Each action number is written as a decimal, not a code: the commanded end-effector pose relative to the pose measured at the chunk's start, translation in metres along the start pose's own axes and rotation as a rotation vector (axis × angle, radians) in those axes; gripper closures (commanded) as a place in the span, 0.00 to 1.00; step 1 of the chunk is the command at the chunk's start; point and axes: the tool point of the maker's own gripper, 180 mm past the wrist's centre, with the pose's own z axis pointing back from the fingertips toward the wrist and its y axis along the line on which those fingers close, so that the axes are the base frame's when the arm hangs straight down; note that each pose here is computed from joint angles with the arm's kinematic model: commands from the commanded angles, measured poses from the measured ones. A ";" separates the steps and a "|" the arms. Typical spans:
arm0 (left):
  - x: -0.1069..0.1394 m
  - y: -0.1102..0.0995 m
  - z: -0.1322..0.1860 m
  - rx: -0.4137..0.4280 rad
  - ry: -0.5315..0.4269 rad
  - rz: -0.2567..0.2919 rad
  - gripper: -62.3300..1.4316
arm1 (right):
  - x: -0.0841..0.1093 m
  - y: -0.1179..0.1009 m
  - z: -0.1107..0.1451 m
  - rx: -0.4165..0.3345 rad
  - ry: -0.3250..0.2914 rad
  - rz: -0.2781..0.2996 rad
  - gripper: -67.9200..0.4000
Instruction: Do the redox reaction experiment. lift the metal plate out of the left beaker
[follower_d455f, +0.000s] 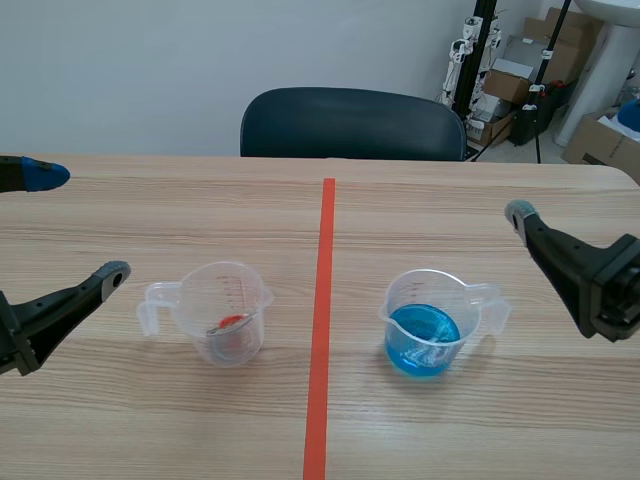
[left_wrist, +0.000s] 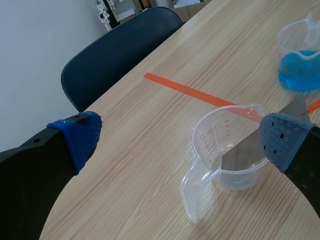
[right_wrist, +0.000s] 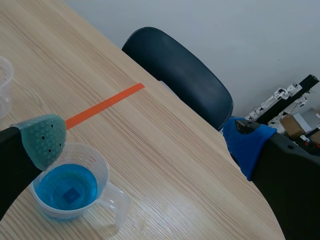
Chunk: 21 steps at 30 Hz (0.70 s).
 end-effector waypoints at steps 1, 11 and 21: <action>0.006 0.003 -0.002 0.014 -0.026 0.002 0.00 | 0.010 -0.002 -0.003 0.009 -0.033 0.025 0.00; 0.006 0.002 -0.002 0.021 -0.032 0.011 0.00 | 0.010 0.000 -0.006 0.074 -0.016 0.088 0.00; -0.002 -0.012 -0.001 0.040 -0.029 0.074 0.00 | 0.009 0.002 -0.009 0.167 0.022 0.181 0.00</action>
